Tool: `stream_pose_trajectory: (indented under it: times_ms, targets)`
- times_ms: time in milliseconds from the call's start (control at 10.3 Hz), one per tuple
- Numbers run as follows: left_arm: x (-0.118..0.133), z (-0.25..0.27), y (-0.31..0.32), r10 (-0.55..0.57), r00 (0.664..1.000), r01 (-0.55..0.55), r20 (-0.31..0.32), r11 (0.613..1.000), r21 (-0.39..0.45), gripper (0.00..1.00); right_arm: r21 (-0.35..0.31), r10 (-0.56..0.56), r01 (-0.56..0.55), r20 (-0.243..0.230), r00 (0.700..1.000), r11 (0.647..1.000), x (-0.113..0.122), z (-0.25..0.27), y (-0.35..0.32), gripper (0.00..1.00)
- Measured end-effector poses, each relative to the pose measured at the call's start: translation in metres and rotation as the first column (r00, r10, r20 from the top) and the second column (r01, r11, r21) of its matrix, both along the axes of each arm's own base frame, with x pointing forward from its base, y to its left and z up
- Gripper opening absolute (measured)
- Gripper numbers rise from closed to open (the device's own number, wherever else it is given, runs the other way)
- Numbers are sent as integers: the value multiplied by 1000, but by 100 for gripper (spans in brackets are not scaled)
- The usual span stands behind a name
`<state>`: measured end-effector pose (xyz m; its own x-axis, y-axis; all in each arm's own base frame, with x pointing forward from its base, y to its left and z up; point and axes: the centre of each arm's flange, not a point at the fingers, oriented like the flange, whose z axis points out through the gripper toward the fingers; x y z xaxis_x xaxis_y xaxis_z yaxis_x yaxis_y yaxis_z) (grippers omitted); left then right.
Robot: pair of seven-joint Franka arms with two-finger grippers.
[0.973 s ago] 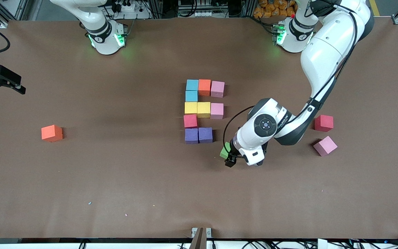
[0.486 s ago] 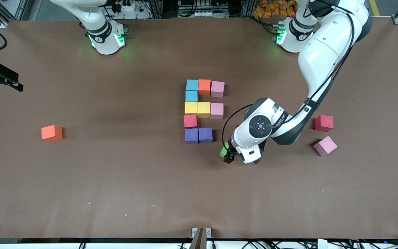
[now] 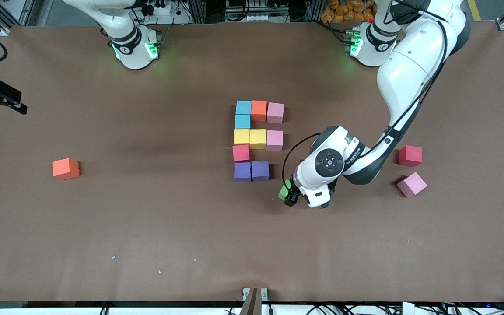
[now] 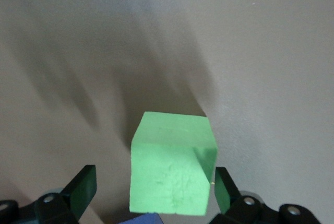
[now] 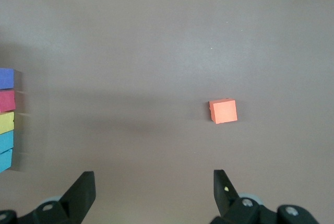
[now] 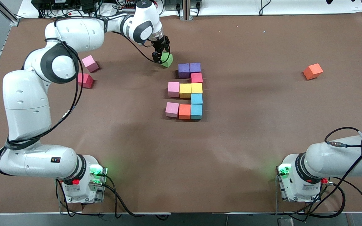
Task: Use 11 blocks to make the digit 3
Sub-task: 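Grasp the green cube with the left gripper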
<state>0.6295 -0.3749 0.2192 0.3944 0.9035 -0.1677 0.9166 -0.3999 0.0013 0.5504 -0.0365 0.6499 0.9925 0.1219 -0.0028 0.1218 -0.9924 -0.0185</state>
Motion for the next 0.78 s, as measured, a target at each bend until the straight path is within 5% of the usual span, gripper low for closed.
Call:
stream_pose_trajectory:
  times_ms: [778]
  targets:
    - [1,-28,2,-3,1000,3,16,1000,21,98,0,-2,2,1,1000,1000,0,1,-1,100]
